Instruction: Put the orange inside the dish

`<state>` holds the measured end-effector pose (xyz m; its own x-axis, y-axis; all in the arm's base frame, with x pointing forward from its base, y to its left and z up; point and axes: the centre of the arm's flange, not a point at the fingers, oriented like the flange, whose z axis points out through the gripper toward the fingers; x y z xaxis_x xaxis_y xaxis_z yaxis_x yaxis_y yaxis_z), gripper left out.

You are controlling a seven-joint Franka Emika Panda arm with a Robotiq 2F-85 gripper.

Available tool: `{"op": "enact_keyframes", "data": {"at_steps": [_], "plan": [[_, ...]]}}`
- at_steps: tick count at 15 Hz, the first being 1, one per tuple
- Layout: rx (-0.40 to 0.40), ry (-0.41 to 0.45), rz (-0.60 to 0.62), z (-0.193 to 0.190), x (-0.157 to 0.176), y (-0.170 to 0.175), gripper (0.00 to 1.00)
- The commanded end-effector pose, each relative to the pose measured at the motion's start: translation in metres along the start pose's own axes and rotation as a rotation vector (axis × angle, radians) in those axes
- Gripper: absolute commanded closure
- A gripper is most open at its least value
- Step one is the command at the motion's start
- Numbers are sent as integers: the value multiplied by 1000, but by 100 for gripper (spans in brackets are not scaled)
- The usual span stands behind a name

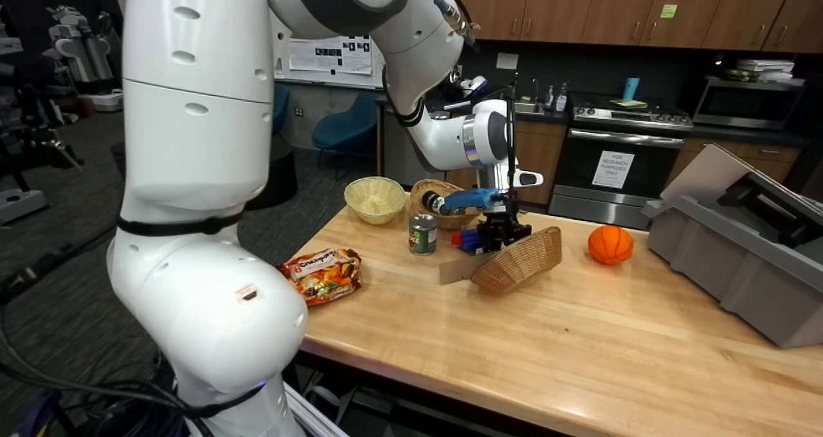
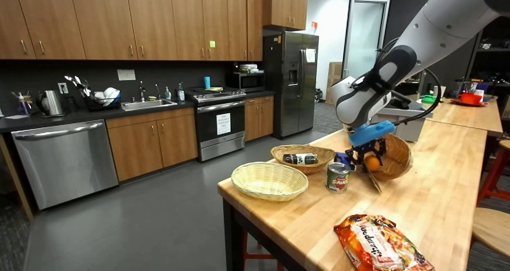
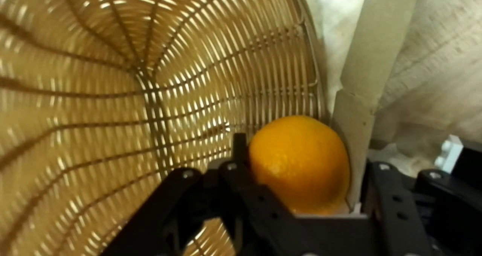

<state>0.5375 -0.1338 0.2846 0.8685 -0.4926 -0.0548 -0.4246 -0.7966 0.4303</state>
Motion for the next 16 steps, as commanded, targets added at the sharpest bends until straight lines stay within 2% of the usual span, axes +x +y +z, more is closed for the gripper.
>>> {"op": "enact_keyframes", "data": {"at_steps": [1, 6, 9, 16], "plan": [[1, 53, -90, -14, 31, -21, 68], [-85, 108, -84, -43, 42, -7, 68], [-111, 124, -73, -50, 46, 2, 68], [-166, 64, 39, -51, 30, 41, 68]]}}
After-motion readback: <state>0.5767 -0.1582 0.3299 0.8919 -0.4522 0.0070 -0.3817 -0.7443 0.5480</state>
